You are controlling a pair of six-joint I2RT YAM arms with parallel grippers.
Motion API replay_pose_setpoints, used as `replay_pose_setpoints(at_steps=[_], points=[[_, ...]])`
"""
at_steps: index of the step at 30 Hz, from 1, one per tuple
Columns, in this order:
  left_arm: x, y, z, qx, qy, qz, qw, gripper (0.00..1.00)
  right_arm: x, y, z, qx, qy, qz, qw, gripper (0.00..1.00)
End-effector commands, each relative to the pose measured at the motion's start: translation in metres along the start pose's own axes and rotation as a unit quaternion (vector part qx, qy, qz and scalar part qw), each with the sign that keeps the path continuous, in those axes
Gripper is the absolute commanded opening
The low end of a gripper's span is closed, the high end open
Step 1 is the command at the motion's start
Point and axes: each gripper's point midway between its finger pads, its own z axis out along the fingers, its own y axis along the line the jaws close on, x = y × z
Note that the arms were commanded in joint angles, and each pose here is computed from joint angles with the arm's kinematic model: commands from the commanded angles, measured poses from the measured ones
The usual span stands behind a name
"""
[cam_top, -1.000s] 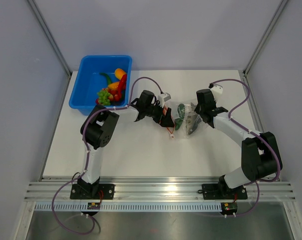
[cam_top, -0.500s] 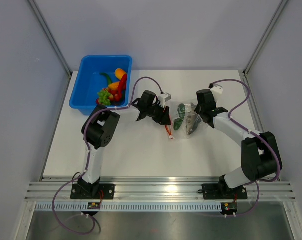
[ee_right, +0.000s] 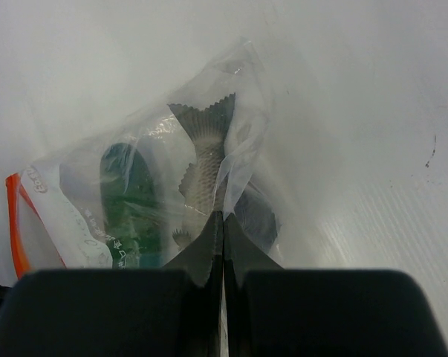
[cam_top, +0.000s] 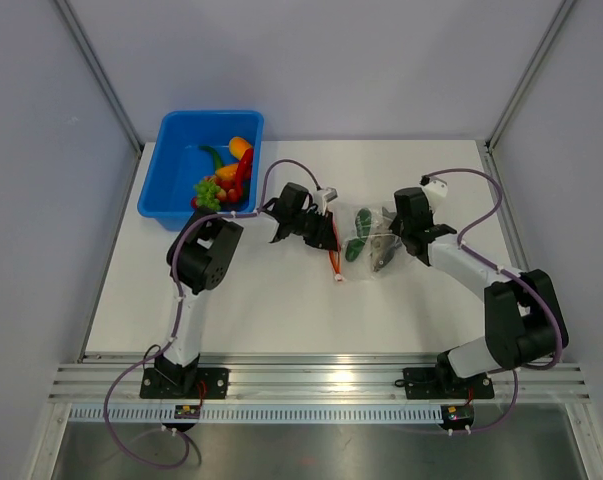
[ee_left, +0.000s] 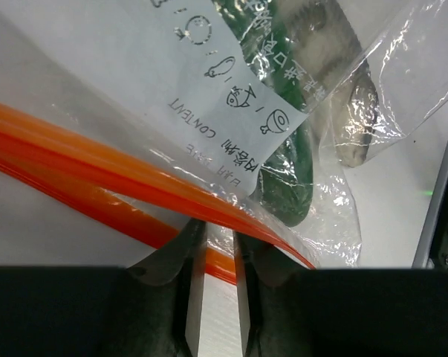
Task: Open the zip-top bag and remove the fake food
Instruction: Pick up the fake vegetable from the zipper food storage bag.
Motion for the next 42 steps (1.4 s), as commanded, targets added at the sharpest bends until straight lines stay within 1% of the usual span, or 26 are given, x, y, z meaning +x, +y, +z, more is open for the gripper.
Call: replay_pose_setpoints(at_steps=[1, 2, 6, 8, 9, 11, 14, 15, 20, 22, 24, 25, 27, 29, 30, 31, 32, 38, 41, 42], points=[[-0.006, -0.002, 0.002, 0.043, -0.004, -0.031, 0.999, 0.10, -0.013, 0.007, -0.009, -0.028, -0.028, 0.043, 0.998, 0.00], [-0.006, -0.001, 0.003, 0.048, -0.005, -0.037, 0.998, 0.00, -0.014, 0.006, -0.010, -0.026, -0.034, 0.047, 0.998, 0.00], [-0.014, 0.000, -0.002, 0.052, -0.010, -0.057, 0.997, 0.00, -0.014, 0.003, -0.014, -0.033, -0.055, 0.078, 0.995, 0.00], [-0.021, -0.002, -0.004, 0.066, -0.017, -0.063, 0.996, 0.00, -0.016, 0.003, -0.017, -0.036, -0.061, 0.090, 0.993, 0.00], [-0.020, -0.005, -0.002, 0.075, -0.012, -0.081, 0.994, 0.00, -0.014, 0.003, -0.017, -0.039, -0.062, 0.097, 0.993, 0.00], [-0.027, -0.008, -0.001, 0.083, -0.013, -0.091, 0.992, 0.00, -0.011, 0.002, -0.016, -0.039, -0.063, 0.103, 0.992, 0.00], [-0.030, -0.011, 0.002, 0.083, -0.010, -0.117, 0.990, 0.00, -0.006, 0.002, -0.014, -0.036, -0.057, 0.107, 0.992, 0.00], [-0.030, -0.012, 0.004, 0.082, -0.009, -0.135, 0.987, 0.00, -0.006, 0.003, -0.014, -0.037, -0.058, 0.110, 0.992, 0.00], [-0.026, -0.003, 0.007, 0.075, 0.000, -0.195, 0.978, 0.00, 0.000, 0.009, -0.010, -0.038, -0.050, 0.111, 0.992, 0.00], [-0.029, -0.001, 0.005, 0.083, -0.013, -0.193, 0.978, 0.00, 0.002, 0.011, -0.007, -0.037, -0.046, 0.110, 0.992, 0.00], [-0.027, -0.002, 0.003, 0.087, -0.012, -0.190, 0.978, 0.00, 0.004, 0.014, -0.006, -0.037, -0.043, 0.110, 0.992, 0.00], [-0.033, -0.006, 0.000, 0.093, -0.021, -0.180, 0.979, 0.01, 0.004, 0.016, -0.006, -0.038, -0.042, 0.108, 0.993, 0.00], [-0.032, -0.010, -0.003, 0.098, -0.027, -0.184, 0.978, 0.03, 0.005, 0.017, -0.005, -0.038, -0.041, 0.109, 0.992, 0.00], [-0.043, -0.021, -0.011, 0.113, -0.045, -0.170, 0.978, 0.04, 0.006, 0.017, -0.004, -0.036, -0.040, 0.110, 0.992, 0.00], [-0.042, -0.022, -0.015, 0.116, -0.049, -0.170, 0.977, 0.04, 0.006, 0.017, -0.003, -0.037, -0.039, 0.110, 0.992, 0.00], [-0.049, -0.026, -0.018, 0.125, -0.064, -0.157, 0.978, 0.04, 0.008, 0.018, -0.003, -0.038, -0.037, 0.110, 0.992, 0.00], [-0.055, -0.031, -0.026, 0.133, -0.071, -0.158, 0.976, 0.06, 0.008, 0.019, -0.003, -0.040, -0.036, 0.111, 0.992, 0.00], [-0.063, -0.035, -0.037, 0.142, -0.092, -0.146, 0.975, 0.08, 0.009, 0.019, -0.004, -0.042, -0.035, 0.112, 0.992, 0.00], [-0.063, -0.039, -0.037, 0.162, -0.093, -0.153, 0.970, 0.13, 0.008, 0.020, -0.004, -0.046, -0.036, 0.112, 0.992, 0.00], [-0.064, -0.042, -0.038, 0.171, -0.095, -0.153, 0.969, 0.22, 0.009, 0.020, -0.003, -0.044, -0.034, 0.111, 0.992, 0.00]])
